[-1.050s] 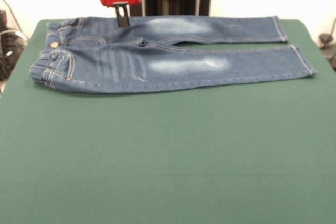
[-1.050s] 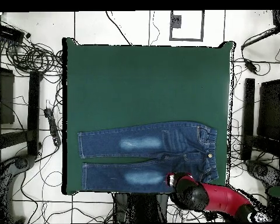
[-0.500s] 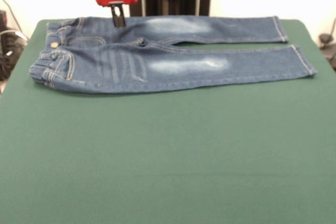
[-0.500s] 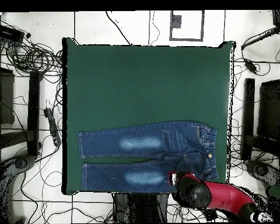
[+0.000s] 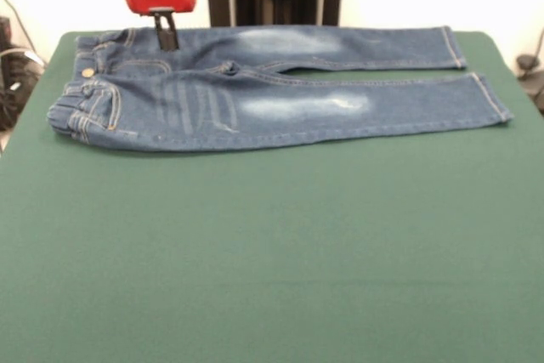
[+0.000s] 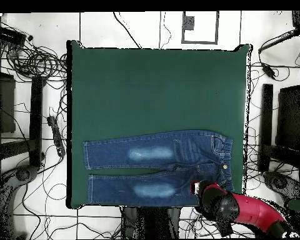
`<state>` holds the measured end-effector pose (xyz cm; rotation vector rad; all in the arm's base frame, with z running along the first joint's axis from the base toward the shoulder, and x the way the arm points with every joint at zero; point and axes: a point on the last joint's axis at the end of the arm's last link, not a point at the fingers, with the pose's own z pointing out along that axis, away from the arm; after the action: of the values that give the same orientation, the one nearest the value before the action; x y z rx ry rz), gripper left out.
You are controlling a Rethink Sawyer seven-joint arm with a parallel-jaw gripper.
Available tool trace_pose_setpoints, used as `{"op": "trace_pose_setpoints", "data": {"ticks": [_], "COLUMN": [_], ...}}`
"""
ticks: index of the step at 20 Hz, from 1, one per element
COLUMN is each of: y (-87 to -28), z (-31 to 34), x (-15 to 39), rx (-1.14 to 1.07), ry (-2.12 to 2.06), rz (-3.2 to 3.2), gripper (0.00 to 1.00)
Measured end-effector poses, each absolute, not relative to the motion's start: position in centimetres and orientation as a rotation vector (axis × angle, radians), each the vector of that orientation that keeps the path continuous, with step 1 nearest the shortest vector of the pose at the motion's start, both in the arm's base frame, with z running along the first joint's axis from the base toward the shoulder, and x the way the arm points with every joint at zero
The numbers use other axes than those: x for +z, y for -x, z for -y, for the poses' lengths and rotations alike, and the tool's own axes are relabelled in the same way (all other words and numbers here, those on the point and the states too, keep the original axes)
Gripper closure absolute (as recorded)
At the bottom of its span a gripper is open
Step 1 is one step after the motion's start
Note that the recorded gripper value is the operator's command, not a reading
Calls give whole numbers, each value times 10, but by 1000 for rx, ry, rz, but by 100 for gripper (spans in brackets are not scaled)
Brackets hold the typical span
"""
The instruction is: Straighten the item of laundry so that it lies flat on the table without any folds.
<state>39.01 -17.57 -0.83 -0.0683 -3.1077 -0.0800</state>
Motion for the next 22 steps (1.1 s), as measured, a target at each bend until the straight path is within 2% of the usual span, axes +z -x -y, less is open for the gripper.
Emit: {"op": "trace_pose_setpoints", "data": {"ticks": [13, 22], "y": [-410, -414], "z": [185, 191], "x": [-33, -37], "rx": [-41, -98], "ry": [-37, -16], "rz": [3093, 3063], "gripper": [100, 100]}}
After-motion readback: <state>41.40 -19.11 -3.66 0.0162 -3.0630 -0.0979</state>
